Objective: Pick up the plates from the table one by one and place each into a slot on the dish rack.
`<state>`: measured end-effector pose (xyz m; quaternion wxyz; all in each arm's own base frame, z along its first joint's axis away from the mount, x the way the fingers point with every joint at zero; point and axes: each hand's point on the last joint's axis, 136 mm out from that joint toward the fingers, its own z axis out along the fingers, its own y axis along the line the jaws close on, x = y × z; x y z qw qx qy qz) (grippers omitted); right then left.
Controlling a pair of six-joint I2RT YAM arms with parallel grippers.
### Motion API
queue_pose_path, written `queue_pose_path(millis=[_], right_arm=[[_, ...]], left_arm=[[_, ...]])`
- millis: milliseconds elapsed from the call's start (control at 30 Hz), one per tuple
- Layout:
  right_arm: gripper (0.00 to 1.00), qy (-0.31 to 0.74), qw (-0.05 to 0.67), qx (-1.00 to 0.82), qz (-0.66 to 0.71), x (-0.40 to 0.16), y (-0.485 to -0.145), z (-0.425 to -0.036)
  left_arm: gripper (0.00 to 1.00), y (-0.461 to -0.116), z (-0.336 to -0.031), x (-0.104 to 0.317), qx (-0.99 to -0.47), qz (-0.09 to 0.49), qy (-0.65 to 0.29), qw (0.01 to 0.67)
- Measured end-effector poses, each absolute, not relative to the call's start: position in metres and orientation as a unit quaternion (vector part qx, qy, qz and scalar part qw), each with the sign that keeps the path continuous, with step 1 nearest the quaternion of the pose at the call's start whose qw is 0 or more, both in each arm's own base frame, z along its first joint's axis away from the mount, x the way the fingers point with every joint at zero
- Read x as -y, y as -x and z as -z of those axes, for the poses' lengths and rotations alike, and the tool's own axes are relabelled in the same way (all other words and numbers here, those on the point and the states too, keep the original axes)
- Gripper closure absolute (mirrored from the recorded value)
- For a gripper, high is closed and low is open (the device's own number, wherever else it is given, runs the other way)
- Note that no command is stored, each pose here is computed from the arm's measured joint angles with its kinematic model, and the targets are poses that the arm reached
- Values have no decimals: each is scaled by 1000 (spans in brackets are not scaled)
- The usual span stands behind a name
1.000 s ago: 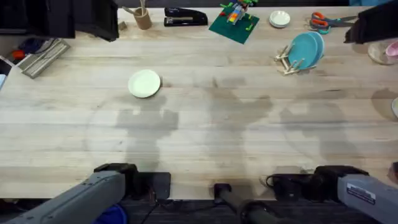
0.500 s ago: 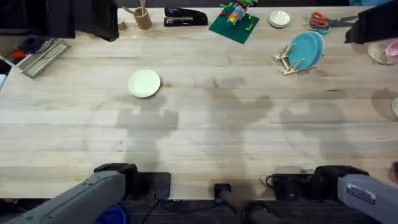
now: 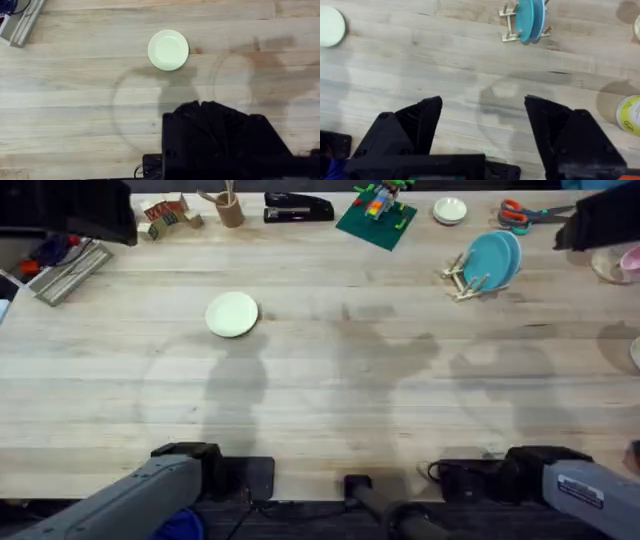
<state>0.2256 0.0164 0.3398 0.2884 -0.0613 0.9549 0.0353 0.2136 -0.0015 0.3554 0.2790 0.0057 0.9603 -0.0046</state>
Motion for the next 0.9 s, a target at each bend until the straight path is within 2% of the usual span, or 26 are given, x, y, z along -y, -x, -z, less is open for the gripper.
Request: queue_pose_path(millis=[233,500,767,900], right_arm=[[6,61,288,-955,-35,-16,-226,-340],[7,61,288,-955,-35,-16,-226,-340],[8,61,288,-955,-35,-16,-226,-340],[7,61,288,-955,-35,-16,-225,-340]], left_arm=[[959,-214,-355,2,-960,6,-5,279],[960,-213,-355,10,-960,31,-4,277],[958,-213,-337,1,-967,54,23,248],[959,-214,-326,-5,-967,88,41,237]])
